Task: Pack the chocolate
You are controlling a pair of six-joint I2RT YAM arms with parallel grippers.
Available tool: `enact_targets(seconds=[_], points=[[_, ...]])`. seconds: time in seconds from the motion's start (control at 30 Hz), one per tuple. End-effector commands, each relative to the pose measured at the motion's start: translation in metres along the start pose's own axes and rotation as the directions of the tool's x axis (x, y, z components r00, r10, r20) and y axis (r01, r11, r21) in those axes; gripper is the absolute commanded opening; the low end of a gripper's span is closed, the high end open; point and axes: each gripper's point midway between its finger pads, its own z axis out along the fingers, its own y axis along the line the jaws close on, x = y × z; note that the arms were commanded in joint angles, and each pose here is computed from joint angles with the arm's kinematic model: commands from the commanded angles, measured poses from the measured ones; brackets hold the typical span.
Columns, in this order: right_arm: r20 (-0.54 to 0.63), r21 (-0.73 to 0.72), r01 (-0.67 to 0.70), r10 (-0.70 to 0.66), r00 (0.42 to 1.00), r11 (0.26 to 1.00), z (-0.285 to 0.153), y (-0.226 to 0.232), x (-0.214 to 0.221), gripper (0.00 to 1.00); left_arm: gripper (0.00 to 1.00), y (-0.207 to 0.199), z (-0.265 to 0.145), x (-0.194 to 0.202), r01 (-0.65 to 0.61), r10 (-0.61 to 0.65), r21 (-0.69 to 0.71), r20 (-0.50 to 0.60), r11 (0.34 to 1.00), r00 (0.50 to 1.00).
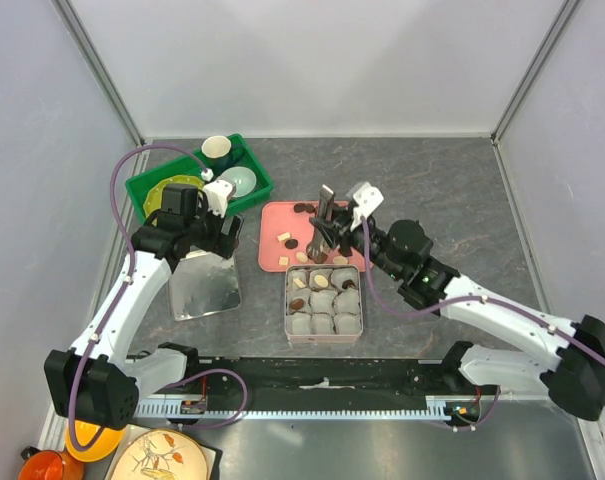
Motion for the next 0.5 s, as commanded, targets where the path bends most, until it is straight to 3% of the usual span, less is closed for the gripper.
enact_targets(seconds=[0.0, 0.2, 0.47], points=[[-0.089, -0.034, -0.031, 0.028, 0.996, 0.999, -0.033, 0.022, 0.021, 0.30, 0.99, 0.001, -0.003, -0.006, -0.015, 0.015, -0.001, 0.037, 1.000, 0.999], [-0.156, -0.096, -0.079, 0.064, 0.986, 0.992, -0.058, 0.046, 0.038, 0.30, 0.99, 0.002, -0.003, -0.010, -0.011, 0.011, -0.003, 0.043, 1.000, 0.999], [-0.171, -0.109, -0.086, 0.067, 0.983, 0.990, -0.046, 0.053, 0.055, 0.31, 0.99, 0.003, -0.004, -0.009, -0.009, 0.009, -0.007, 0.037, 1.000, 0.999]])
